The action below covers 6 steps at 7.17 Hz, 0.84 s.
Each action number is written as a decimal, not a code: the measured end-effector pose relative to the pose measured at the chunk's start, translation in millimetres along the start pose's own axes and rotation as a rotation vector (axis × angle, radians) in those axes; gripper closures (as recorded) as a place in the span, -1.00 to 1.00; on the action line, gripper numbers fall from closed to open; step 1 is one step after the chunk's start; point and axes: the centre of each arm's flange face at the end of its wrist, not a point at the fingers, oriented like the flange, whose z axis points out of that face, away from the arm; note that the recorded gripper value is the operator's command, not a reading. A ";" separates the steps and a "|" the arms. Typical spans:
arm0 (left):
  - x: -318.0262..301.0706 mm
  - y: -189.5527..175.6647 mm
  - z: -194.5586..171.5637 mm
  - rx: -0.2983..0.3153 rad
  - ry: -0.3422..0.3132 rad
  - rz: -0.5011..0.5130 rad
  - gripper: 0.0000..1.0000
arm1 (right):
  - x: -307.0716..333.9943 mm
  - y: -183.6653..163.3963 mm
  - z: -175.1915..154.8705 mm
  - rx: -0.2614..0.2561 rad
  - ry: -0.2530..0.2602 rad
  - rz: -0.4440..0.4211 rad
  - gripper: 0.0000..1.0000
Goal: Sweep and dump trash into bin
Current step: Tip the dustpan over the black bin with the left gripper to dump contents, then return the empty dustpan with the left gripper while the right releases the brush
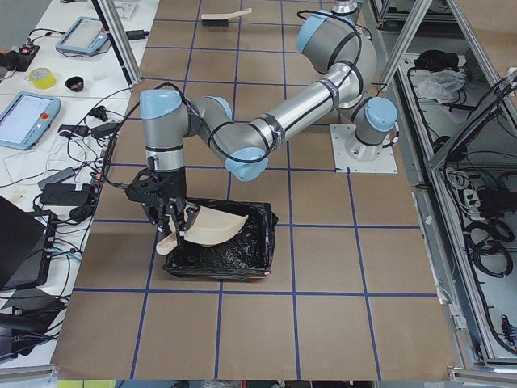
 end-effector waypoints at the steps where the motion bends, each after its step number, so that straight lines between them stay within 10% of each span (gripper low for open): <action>1: 16.8 15.3 -8.5 -0.044 0.041 -0.021 1.00 | -11.7 7.1 -26.0 0.016 -0.024 0.005 -0.76; 6: 93.8 120.6 -27.7 -0.306 0.053 -0.022 1.00 | -83.6 24.1 -97.9 -0.012 -0.045 0.026 -1.00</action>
